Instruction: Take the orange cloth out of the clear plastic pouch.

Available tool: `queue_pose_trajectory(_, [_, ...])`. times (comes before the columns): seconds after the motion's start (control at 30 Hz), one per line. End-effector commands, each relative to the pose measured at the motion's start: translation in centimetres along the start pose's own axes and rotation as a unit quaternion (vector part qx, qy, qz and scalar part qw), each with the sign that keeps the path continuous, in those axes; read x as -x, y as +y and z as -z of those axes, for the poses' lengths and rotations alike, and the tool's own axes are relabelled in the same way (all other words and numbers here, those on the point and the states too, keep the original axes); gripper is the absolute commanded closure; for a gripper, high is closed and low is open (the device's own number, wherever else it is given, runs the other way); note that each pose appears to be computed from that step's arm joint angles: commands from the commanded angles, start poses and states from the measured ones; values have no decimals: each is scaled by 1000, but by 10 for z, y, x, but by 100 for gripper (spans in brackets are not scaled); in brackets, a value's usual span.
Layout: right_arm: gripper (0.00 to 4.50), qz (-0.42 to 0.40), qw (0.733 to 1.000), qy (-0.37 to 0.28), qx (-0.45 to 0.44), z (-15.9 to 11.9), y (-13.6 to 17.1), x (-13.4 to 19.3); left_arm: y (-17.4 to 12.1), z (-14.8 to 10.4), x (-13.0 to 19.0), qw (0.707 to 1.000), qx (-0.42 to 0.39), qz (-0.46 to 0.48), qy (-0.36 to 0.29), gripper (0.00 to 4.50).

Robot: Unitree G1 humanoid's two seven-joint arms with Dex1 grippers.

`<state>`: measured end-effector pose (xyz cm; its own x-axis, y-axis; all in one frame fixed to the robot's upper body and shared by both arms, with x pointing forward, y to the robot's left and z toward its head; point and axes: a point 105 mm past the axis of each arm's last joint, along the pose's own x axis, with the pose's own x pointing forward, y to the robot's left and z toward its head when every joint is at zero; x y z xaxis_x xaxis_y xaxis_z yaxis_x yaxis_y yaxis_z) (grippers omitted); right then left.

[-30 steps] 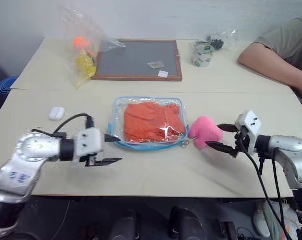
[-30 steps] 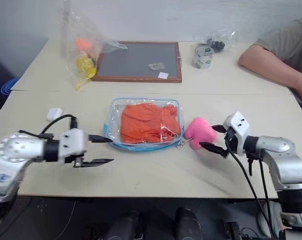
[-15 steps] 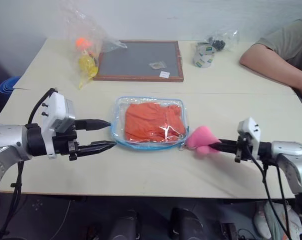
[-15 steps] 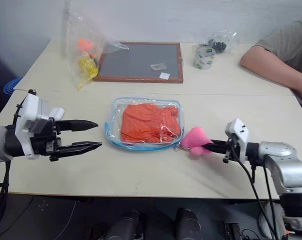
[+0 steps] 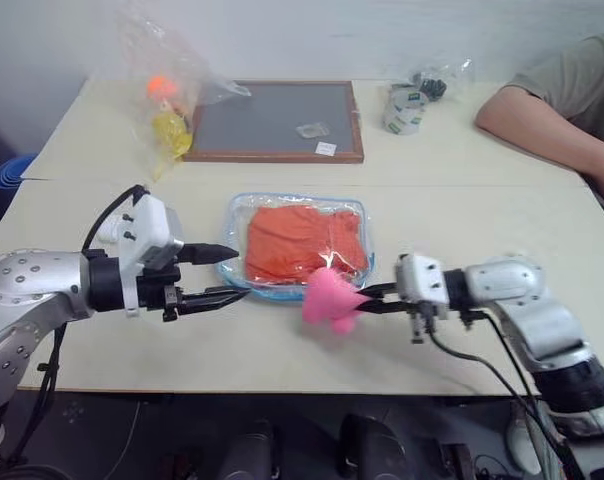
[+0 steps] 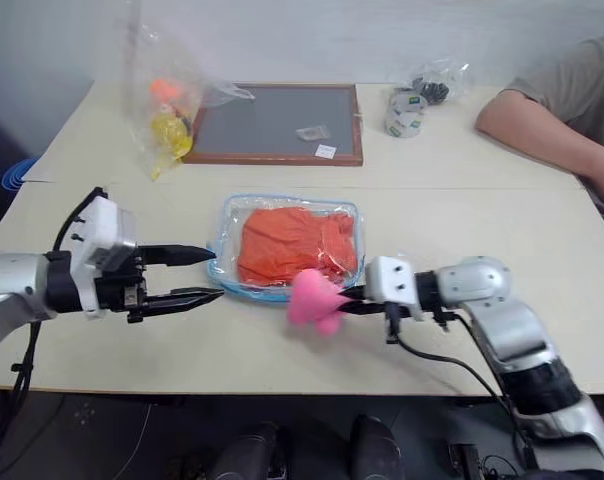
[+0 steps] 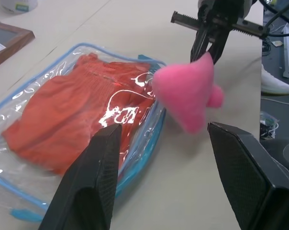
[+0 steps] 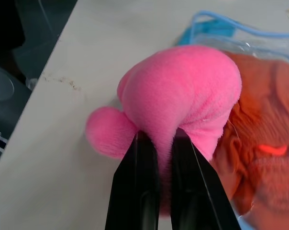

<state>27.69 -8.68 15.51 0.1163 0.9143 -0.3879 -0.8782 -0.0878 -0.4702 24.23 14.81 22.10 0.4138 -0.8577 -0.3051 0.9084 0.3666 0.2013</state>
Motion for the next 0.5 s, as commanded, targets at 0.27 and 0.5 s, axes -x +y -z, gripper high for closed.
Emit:
queue_pose_trajectory(0.27, [385,-61,992,13,112,1,-2,-29,1,12,-15,999,-38,-4,2,147])
queue_pose_trajectory(0.5, [146,-48,994,11,103,8,0,-31,-2,18,-24,998,-58,5,11,147])
